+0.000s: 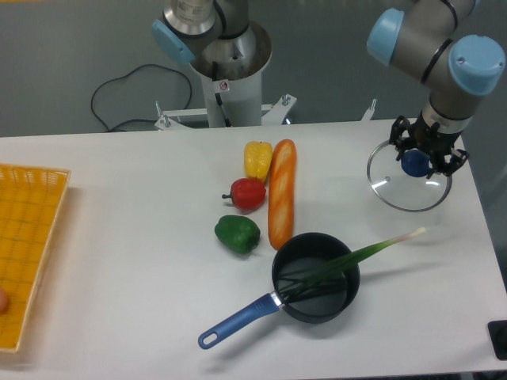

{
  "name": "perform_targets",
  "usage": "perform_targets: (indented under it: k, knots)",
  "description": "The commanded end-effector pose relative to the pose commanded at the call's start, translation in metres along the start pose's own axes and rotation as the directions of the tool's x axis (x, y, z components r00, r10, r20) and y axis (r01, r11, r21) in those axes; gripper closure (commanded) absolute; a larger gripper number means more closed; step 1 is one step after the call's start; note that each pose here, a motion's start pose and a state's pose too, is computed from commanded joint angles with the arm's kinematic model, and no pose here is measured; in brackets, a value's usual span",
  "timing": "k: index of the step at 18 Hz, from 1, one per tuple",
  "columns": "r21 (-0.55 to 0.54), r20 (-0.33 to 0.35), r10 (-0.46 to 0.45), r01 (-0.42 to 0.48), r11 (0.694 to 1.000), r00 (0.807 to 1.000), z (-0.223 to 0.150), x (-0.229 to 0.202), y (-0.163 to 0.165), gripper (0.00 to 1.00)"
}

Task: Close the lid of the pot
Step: 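Carry the glass lid by its blue knob toward the saucepan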

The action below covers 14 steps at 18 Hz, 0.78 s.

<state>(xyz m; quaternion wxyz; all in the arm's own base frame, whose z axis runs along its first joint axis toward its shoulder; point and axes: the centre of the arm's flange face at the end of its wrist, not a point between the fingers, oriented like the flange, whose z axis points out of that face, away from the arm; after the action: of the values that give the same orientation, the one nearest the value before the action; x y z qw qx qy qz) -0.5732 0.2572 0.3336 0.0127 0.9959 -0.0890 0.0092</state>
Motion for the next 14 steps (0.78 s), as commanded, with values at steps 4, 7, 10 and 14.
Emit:
perform_targets:
  k: [4,7,10,14]
  knots:
    - [0.002,0.015,0.001,-0.001,1.000,1.000,-0.010,0.003,-0.002,0.59]
    - [0.002,0.009,0.003,-0.003,1.000,1.000,-0.012,0.007,-0.002,0.59]
    - [0.002,0.008,0.003,-0.003,1.000,1.000,-0.014,0.011,-0.003,0.59]
    - [0.001,0.013,0.018,-0.018,1.000,1.000,-0.021,0.017,-0.015,0.59]
